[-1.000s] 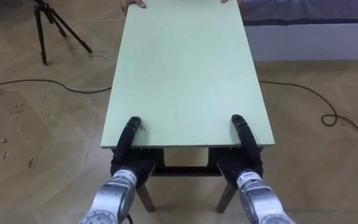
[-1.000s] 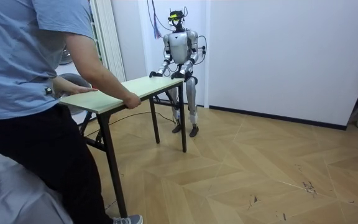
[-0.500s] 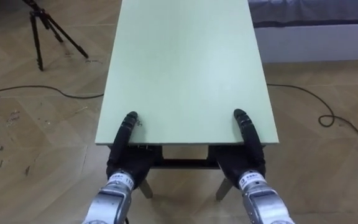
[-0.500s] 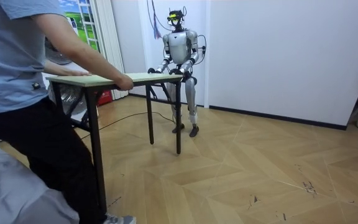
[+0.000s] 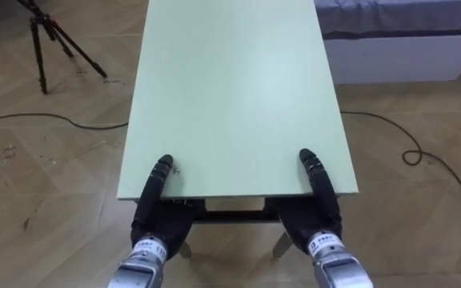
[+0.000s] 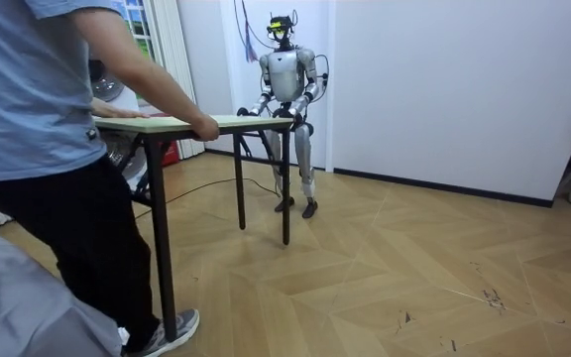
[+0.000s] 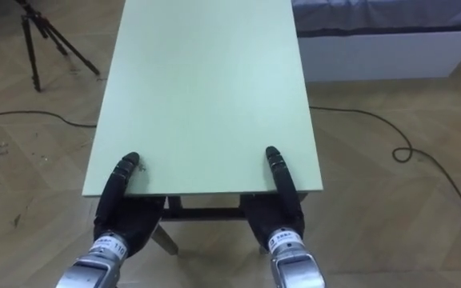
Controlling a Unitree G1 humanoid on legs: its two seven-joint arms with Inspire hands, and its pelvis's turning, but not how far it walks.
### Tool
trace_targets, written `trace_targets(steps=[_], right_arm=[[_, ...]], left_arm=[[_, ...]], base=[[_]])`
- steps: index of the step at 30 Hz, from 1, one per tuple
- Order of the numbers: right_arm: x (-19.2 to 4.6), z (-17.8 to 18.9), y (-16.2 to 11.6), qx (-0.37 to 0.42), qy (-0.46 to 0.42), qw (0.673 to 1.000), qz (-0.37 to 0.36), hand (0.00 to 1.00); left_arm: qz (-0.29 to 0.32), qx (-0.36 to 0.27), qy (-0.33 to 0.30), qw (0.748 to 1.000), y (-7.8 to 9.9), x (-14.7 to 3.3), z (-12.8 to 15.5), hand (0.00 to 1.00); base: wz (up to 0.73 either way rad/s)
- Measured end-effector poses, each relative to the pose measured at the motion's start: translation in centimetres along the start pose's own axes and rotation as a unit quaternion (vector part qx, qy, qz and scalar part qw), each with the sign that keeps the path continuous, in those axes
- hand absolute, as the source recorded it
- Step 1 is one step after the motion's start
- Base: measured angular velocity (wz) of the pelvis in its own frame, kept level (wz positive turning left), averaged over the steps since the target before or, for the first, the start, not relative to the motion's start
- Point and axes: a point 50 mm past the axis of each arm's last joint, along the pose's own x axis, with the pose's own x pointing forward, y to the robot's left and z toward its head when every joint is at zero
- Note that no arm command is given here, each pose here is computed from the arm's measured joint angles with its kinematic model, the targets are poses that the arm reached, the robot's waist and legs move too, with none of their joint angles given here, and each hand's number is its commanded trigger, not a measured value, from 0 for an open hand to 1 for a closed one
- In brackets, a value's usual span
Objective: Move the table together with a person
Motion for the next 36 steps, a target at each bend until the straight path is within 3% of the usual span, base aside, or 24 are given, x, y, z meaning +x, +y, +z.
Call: trace_targets(steps=[15,17,24,36], right_arm=[[-2.6,-0.1,-2.3,-0.008,-0.011,1.000,0.005,1.00],[-2.3,-1.0,-1.6,-0.013,0.004,1.000,0.018,1.00],[-2.4,-0.5,-1.5,-0.010,-0.015,1.000,0.019,1.00],[-3.3,-0.9,-2.8,-0.003,-0.014,1.000,-0.003,1.00]], left_arm=[[0.000,-0.003,0.006,1.000,2.1,-2.5,-1.1,1.00],[-0.015,-0.009,-0.012,1.000,2.2,-3.2,-0.4,1.00],[-0.023,0.015,-0.009,1.000,1.7,-2.7,-1.1,1.00],[-0.004,0.018,-0.011,1.000,2.7,-3.4,-1.6,1.00]], base=[[-0.04],[-0.31],[0.27],[0.00]])
